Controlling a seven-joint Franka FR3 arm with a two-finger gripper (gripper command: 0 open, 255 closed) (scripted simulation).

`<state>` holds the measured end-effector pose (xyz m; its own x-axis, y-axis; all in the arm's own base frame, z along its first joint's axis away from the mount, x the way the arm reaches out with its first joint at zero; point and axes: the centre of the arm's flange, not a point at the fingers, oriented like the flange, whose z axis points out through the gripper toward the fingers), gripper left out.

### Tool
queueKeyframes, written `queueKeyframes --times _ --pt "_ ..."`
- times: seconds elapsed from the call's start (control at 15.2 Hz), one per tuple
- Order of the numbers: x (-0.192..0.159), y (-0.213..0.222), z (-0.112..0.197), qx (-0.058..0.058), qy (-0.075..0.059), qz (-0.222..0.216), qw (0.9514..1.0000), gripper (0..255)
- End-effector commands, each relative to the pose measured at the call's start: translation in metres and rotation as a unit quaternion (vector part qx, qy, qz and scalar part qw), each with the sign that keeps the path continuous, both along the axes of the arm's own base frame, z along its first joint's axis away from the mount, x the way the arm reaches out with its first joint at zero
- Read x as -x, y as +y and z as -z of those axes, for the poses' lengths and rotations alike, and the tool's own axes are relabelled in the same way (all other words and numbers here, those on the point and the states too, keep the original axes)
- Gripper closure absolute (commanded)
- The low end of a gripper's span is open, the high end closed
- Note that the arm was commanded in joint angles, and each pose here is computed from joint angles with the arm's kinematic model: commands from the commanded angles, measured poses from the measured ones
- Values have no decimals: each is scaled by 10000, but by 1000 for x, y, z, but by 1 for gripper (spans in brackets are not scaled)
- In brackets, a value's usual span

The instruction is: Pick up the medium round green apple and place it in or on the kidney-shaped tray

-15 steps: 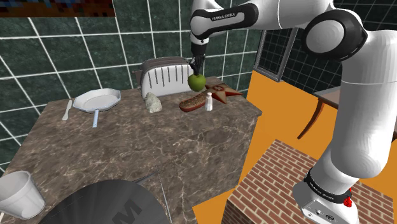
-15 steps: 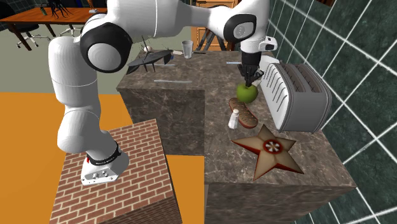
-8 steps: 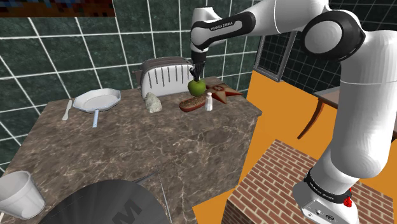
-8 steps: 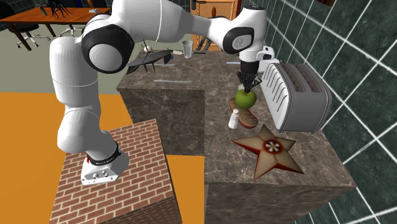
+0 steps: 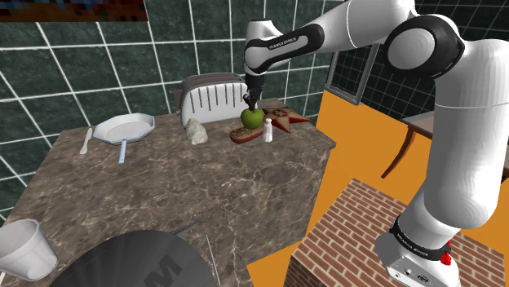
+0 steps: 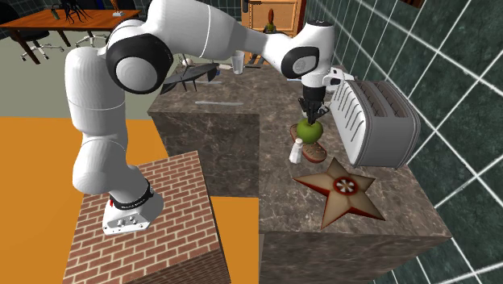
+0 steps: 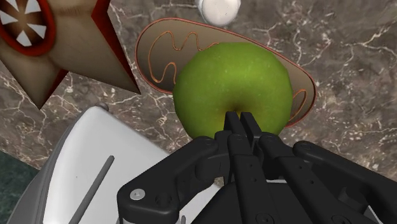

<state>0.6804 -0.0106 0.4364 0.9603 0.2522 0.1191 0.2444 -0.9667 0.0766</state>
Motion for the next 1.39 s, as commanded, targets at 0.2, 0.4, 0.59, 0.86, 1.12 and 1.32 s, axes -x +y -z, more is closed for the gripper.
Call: queueKeyframes --times 0.2,0.4,0.59,0.86,1.12,1.32 --pt "0 0 0 0 -3 0 10000 255" --pt "0 0 0 0 -3 0 10000 0" --pt "0 0 0 0 -3 0 10000 0" --pt "5 2 -39 0 -3 0 10000 0" --pt "7 2 -49 0 -3 0 10000 0" --pt "7 2 -49 0 -3 0 10000 0"
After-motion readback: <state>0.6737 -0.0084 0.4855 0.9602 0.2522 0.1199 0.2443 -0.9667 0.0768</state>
